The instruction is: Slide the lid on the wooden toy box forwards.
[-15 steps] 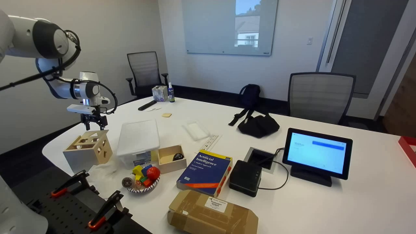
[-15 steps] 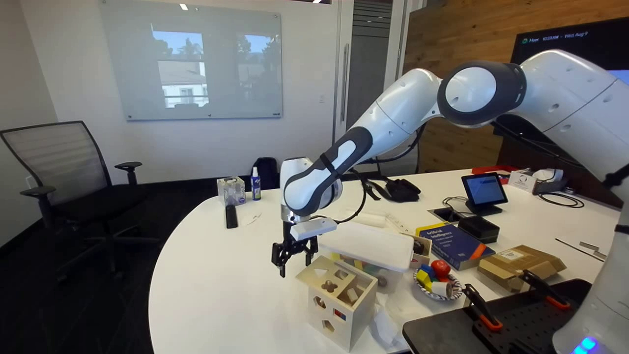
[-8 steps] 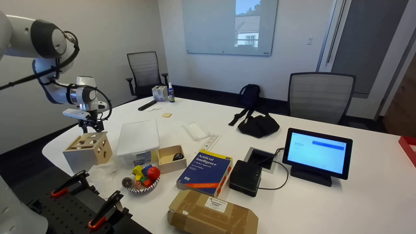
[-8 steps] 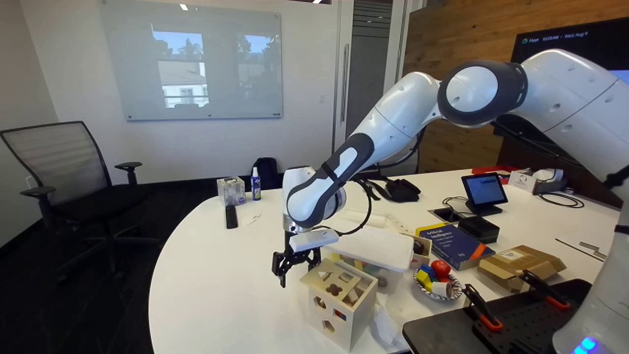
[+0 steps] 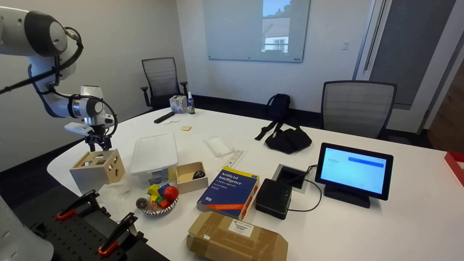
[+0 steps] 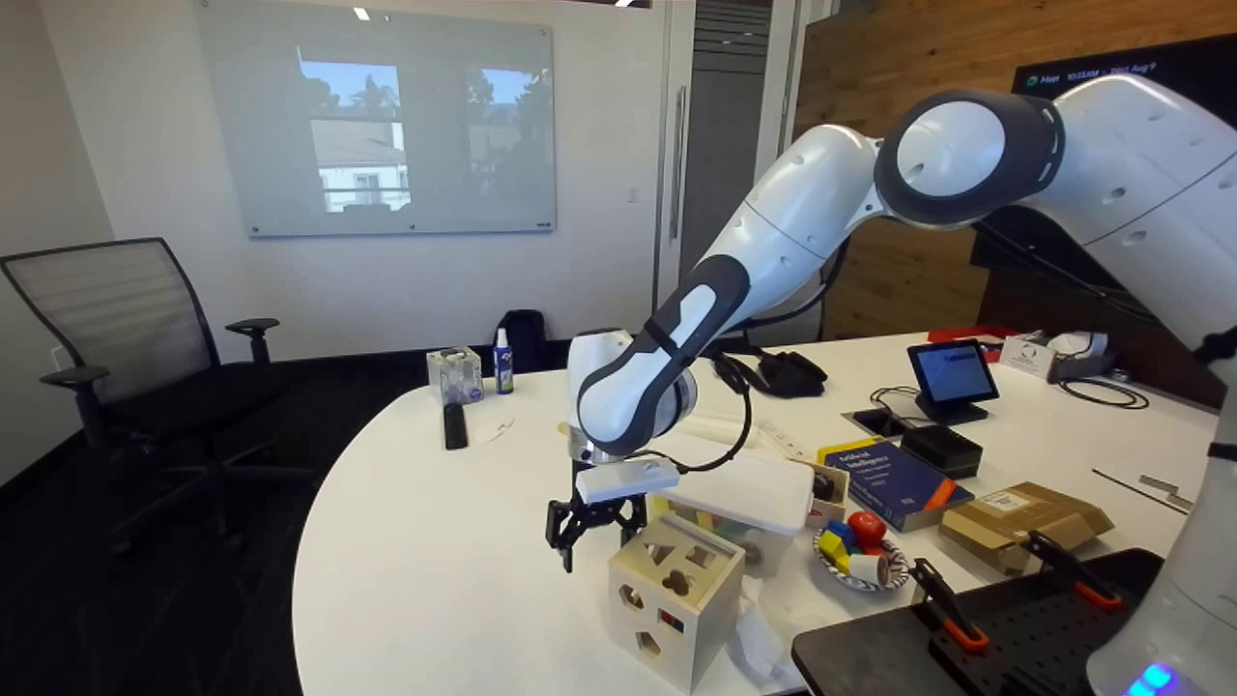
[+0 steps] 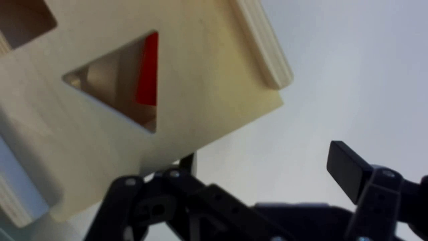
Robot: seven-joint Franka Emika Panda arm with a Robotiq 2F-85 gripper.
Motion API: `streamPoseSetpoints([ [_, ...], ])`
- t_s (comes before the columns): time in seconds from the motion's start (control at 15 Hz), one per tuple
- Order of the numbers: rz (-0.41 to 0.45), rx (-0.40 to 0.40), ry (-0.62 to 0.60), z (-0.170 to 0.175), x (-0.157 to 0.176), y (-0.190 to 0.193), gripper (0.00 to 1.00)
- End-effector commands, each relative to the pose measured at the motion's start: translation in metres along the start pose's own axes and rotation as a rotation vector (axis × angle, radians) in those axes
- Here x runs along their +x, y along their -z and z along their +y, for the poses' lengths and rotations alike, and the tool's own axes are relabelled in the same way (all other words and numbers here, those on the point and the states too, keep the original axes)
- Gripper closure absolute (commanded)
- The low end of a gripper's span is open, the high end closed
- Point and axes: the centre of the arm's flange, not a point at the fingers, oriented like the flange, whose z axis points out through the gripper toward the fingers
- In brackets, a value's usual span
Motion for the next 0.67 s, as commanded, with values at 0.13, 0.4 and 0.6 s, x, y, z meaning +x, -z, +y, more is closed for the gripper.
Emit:
streamPoseSetpoints([
  [0.13,0.005,-0.008,-0.066,0.008,-0.033,0.021,0.0],
  [0.4,0.043,-0.012,-0.079,0.009,-0.033,0.029,0.0],
  [0.6,0.082,-0.025,-0.072,0.005,-0.032,0.048,0.0],
])
